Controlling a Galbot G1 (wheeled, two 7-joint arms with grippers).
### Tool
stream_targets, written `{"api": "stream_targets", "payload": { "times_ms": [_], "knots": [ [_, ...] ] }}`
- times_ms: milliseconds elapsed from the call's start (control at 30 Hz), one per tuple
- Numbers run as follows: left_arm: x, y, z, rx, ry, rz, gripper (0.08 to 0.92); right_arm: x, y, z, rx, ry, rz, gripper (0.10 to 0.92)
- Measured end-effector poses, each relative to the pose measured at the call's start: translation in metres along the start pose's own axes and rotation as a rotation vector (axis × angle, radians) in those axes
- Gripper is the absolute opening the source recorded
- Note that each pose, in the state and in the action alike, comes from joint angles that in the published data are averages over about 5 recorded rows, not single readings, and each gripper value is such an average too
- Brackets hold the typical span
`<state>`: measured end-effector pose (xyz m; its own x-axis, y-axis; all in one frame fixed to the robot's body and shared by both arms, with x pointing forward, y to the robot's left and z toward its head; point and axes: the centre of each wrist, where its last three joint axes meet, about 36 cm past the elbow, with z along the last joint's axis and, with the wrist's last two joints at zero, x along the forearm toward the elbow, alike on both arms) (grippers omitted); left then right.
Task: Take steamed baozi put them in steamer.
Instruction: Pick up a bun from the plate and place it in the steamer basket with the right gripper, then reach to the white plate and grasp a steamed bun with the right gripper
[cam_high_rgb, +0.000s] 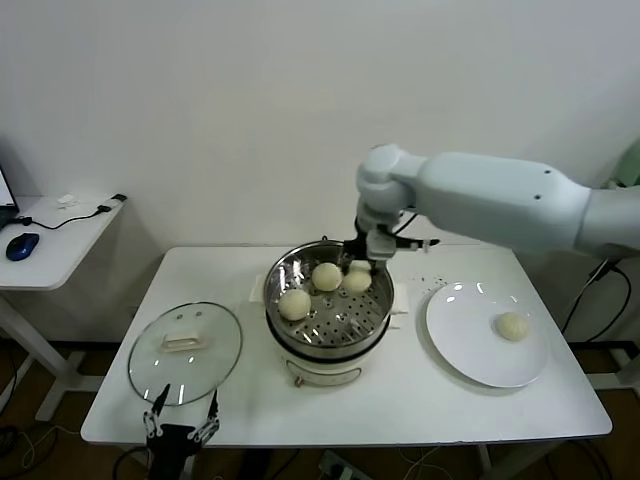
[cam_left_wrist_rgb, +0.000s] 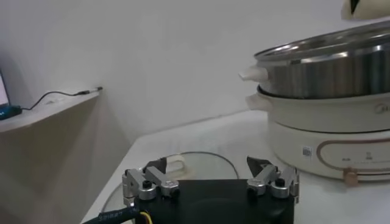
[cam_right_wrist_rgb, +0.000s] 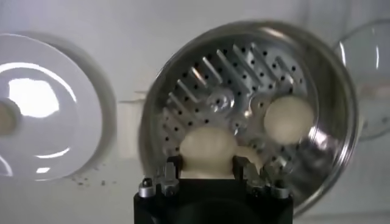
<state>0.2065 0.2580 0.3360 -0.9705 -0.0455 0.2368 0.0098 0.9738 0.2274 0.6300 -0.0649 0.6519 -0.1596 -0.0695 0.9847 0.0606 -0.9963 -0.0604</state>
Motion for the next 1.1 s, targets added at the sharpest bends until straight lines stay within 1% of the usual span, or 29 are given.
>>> {"api": "stream_targets", "payload": {
  "times_ms": [200,533,600,767,867,967,1100],
  "knots": [
    [0.000,0.000,0.001,0.003,0.003,-0.002,0.823,-0.032,-0.027,-0.018,0.084,-0.061,-0.001,0.560],
    [0.000,0.000,0.006,0.006,0.013,-0.001,0.823,-0.060,-0.039,-0.031,0.124,-0.118,0.001,0.568],
    [0.000,-0.001,0.007,0.006,0.014,-0.001,0.823,-0.061,-0.040,-0.031,0.126,-0.121,0.003,0.601],
    [0.000,-0.001,0.007,0.007,0.014,-0.001,0.823,-0.061,-0.039,-0.030,0.127,-0.121,0.004,0.744],
    [0.000,-0.001,0.007,0.007,0.014,-0.001,0.823,-0.058,-0.038,-0.027,0.122,-0.116,0.008,0.803],
    [0.000,-0.001,0.008,0.007,0.014,-0.001,0.823,-0.052,-0.034,-0.023,0.107,-0.106,0.019,0.820],
    [0.000,-0.001,0.008,0.007,0.013,-0.001,0.823,-0.037,-0.024,-0.011,0.057,-0.081,0.047,0.822]
  ]
}}
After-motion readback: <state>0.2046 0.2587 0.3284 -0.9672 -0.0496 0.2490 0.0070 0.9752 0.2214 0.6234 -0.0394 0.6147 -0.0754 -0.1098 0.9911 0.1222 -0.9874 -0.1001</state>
